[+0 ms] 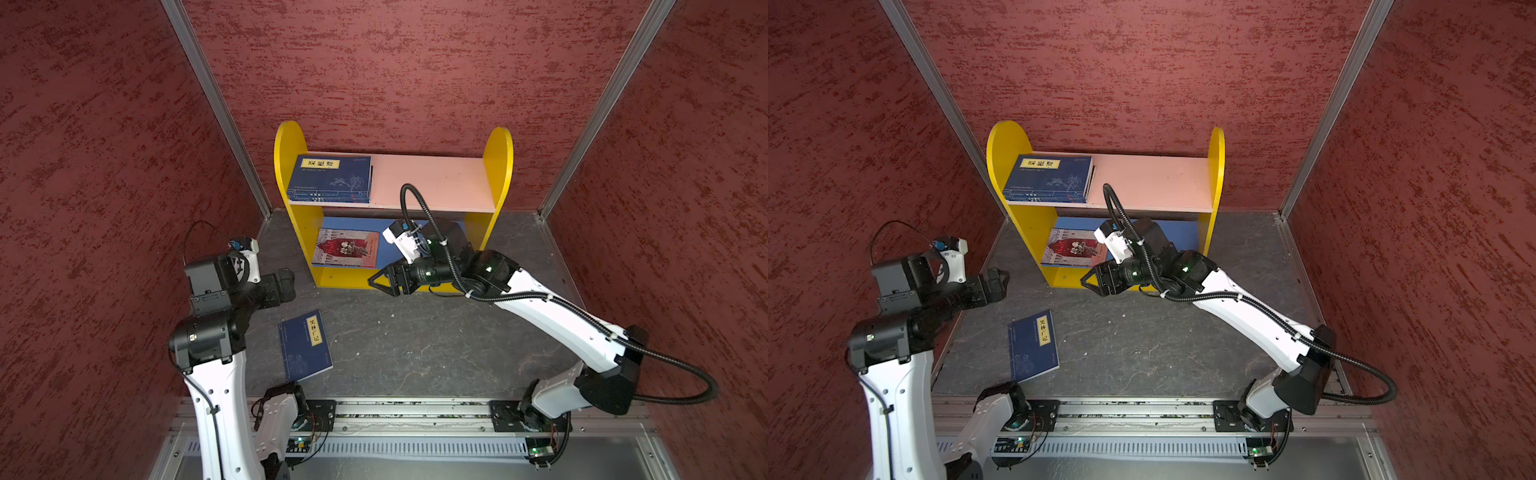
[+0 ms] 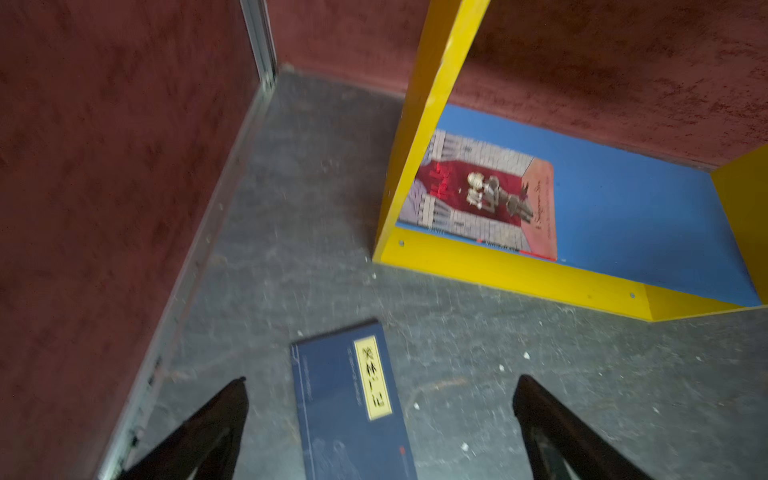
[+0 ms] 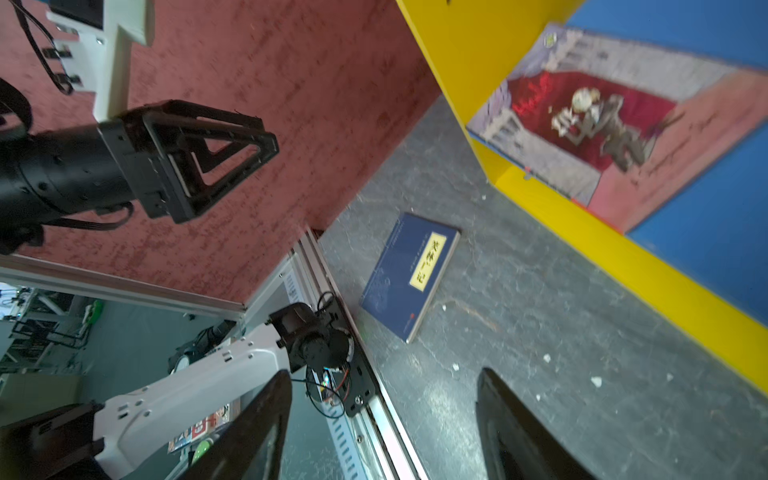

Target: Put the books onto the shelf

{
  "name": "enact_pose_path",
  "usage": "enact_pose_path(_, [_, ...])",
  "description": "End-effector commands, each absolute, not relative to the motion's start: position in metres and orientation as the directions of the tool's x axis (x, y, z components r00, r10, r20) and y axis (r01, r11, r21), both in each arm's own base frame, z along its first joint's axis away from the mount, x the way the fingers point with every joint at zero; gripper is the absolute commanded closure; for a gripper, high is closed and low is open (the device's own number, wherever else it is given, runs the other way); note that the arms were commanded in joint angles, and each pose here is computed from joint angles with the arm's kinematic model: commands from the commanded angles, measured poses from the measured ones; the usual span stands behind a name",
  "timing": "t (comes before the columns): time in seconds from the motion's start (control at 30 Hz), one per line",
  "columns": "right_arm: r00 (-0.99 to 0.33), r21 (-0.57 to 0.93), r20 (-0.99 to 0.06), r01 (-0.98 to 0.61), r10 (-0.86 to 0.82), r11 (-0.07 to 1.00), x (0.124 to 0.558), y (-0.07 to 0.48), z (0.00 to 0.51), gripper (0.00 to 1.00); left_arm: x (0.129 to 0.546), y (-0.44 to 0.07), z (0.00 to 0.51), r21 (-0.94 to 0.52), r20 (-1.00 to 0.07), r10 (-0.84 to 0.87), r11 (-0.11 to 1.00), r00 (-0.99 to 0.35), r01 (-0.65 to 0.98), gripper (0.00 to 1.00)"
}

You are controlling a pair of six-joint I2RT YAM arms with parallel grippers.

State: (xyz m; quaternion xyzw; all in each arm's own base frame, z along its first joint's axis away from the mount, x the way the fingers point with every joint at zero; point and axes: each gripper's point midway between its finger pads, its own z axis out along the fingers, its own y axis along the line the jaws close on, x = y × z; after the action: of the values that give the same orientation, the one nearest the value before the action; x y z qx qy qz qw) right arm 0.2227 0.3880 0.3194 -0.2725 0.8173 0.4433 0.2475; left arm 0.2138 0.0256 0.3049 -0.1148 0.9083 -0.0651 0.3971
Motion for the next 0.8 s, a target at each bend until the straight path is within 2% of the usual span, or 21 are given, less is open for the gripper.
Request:
enact_pose_path(0.0, [-0.732,0.626,-0.657,-0.663,-0.18,0.411,0.216,0.397,0.321,0.29,0.201,0.008,0.283,-0.4,-0.568,-0.434,0.888,-0.699,-0.226,0.01])
enact_pose_path(0.17, [-0.767,0.654,-0.612,-0.628,-0.192,0.421,0.208,0.401,0.286,0.29,0.21,0.022,0.27,-0.472,-0.481,-0.546,0.821,-0.686,-0.322,0.01])
enact_pose_path(0.3, [-0.784,0.64,-0.584,-0.604,-0.21,0.475,0.213,0.4,0.264,0.28,0.216,0.037,0.249,-0.592,-0.333,-0.723,0.66,-0.606,-0.462,0.01])
enact_pose_path(0.4, [-0.81,0.649,-0.542,-0.573,-0.224,0.5,0.217,0.406,0.246,0.28,0.215,0.042,0.223,-0.593,-0.252,-0.778,0.594,-0.575,-0.544,0.01])
enact_pose_path(0.53, [-0.853,0.66,-0.455,-0.516,-0.256,0.546,0.222,0.417,0.214,0.28,0.212,0.047,0.199,-0.573,-0.234,-0.8,0.573,-0.552,-0.587,0.01])
enact_pose_path(0.63, [-0.874,0.685,-0.402,-0.485,-0.273,0.543,0.223,0.428,0.197,0.28,0.212,0.054,0.181,-0.551,-0.229,-0.815,0.559,-0.532,-0.619,0.01])
enact_pose_path(0.77, [-0.894,0.729,-0.358,-0.448,-0.269,0.518,0.225,0.443,0.184,0.27,0.208,0.059,0.155,-0.519,-0.159,-0.86,0.491,-0.485,-0.7,0.01])
